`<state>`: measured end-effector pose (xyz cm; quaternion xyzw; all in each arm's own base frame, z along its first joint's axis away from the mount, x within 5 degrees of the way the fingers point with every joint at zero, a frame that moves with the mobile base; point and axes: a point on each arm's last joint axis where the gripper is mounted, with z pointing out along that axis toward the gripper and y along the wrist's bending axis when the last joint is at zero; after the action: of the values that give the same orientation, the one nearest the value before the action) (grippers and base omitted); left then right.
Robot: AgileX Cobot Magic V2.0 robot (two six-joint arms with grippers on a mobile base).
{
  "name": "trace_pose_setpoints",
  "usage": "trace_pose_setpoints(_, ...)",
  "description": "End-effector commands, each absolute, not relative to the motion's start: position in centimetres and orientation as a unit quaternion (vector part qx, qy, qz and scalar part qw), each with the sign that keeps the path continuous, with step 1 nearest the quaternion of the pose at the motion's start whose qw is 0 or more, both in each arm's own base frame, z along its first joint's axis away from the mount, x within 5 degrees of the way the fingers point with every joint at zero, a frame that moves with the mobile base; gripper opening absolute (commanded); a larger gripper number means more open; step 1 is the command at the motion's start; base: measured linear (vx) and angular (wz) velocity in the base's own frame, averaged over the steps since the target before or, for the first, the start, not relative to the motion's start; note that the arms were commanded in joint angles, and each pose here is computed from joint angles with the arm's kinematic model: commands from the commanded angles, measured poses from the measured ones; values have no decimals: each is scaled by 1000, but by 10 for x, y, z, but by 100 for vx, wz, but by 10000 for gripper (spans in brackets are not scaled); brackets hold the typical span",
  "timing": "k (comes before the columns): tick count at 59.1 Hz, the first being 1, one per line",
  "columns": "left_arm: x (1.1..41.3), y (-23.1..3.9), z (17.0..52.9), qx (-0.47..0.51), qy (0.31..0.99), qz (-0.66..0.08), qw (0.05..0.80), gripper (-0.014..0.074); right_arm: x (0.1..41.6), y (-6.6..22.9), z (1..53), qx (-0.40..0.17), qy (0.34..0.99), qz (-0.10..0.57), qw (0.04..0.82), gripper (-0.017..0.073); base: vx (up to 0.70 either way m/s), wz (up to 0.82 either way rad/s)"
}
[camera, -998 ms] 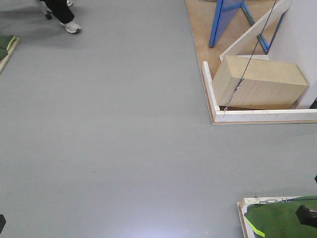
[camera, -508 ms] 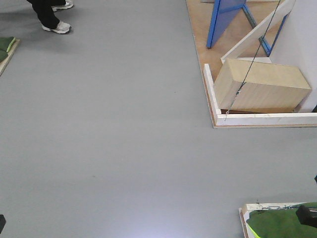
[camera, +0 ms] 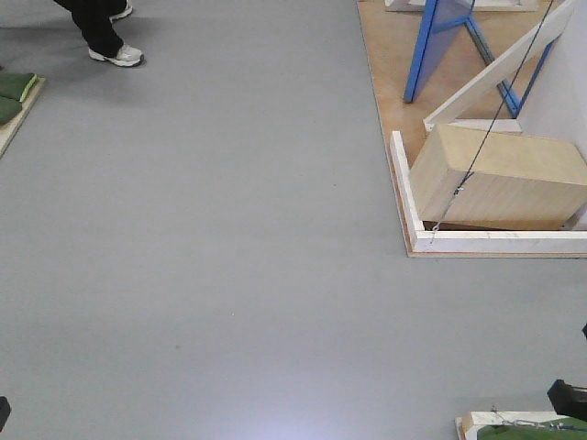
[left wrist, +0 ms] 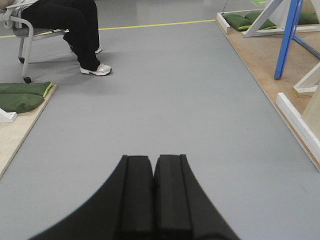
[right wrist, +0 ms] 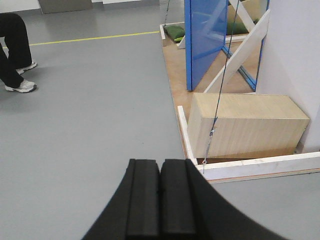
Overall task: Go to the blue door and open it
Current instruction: 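Drive the base forward toward the blue door on the wooden platform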
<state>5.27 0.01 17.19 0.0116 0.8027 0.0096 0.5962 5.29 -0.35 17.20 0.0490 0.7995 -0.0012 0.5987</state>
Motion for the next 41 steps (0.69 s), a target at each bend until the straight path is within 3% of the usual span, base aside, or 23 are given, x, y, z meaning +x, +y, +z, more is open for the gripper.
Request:
trace_pose_setpoints(1,54,0,180,10,774,10,634,70,54,-4,174,47,776,-6,628,-10,15,5)
trace_pose_setpoints(41,54,0,180,9,774,10,634,70,54,-4,174,46,776,-5,629,-10,19,-8)
